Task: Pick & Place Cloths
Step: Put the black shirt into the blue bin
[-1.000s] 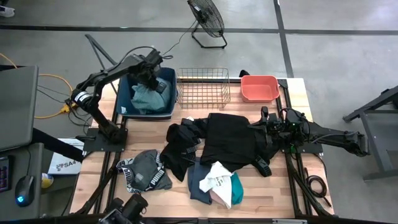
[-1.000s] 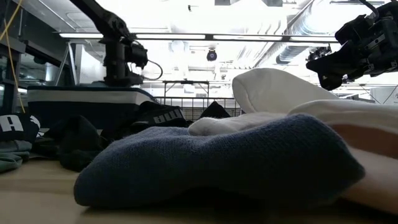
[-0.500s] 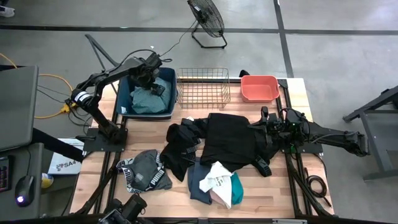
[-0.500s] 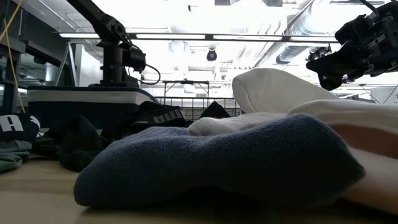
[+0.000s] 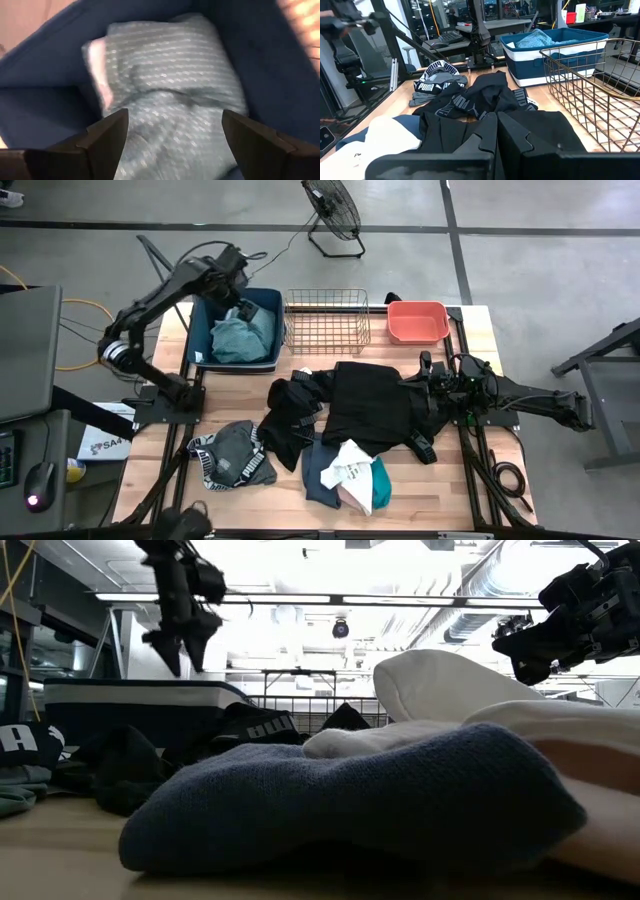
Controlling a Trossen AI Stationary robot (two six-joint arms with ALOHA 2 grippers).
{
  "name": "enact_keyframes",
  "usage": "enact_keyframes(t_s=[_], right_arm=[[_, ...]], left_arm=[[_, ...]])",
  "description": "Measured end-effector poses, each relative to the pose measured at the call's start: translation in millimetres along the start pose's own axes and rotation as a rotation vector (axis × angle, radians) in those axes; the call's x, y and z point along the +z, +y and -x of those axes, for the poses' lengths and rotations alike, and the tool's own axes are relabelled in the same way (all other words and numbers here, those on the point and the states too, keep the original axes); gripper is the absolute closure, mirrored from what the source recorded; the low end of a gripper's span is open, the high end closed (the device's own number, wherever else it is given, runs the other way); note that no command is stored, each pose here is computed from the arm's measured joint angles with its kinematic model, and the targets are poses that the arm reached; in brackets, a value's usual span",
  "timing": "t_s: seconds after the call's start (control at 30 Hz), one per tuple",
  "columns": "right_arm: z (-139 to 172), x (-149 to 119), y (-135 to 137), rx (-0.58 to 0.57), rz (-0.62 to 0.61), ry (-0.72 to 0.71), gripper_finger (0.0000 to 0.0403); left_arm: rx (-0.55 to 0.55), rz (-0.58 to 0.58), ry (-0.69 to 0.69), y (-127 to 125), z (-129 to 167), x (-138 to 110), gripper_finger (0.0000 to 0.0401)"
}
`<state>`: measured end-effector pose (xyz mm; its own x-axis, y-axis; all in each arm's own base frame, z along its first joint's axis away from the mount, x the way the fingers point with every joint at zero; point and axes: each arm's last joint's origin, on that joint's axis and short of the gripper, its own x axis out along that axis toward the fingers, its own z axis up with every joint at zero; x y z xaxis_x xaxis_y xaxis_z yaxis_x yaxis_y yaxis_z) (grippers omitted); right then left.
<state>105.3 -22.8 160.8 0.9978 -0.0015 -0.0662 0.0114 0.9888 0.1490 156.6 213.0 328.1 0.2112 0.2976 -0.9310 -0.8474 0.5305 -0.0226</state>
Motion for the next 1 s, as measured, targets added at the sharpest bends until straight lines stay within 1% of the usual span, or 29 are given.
enact_keyframes(t_s=[0.07, 0.27, 0.4, 0.57, 0.67, 0.77, 0.83, 0.9, 1.0], right_arm=[[0.0, 0.1, 0.0, 0.0, 0.0, 0.0, 0.0398], [0.0, 0.0, 0.0, -0.001, 0.003, -0.001, 0.0398], [0.2, 3.7, -1.8, -0.075, 0.054, -0.043, 0.0398], [0.3, 4.2, -3.1, -0.122, 0.018, -0.054, 0.0398], [0.3, 4.2, -2.7, -0.101, -0.133, -0.06, 0.0398], [0.5, 8.1, -1.8, -0.079, -0.23, -0.102, 0.0398], [0.5, 8.1, -1.9, -0.075, -0.361, -0.108, 0.0398], [0.5, 8.5, -2.2, -0.083, -0.4, -0.118, 0.0398], [0.7, 8.8, -3.4, -0.128, -0.441, -0.139, 0.0398]], left_arm=[[-0.057, -0.022, -0.043, -3.0, 14.5, -9.2, 0.0089], [-0.135, -0.098, -0.188, -17.8, 44.3, -46.6, 0.0089], [-0.208, -0.129, -0.282, -26.7, 53.8, -74.3, 0.0089], [-0.325, -0.16, -0.403, -36.9, 57.6, -102.0, 0.0089], [-0.392, -0.182, -0.45, -42.9, 56.8, -115.3, 0.0089], [-0.441, -0.214, -0.473, -48.4, 54.8, -125.5, 0.0089], [-0.458, -0.234, -0.473, -51.0, 53.1, -131.2, 0.0089], [-0.48, -0.253, -0.486, -54.2, 52.7, -134.1, 0.0089], [-0.501, -0.278, -0.491, -58.8, 52.0, -135.4, 0.0089]])
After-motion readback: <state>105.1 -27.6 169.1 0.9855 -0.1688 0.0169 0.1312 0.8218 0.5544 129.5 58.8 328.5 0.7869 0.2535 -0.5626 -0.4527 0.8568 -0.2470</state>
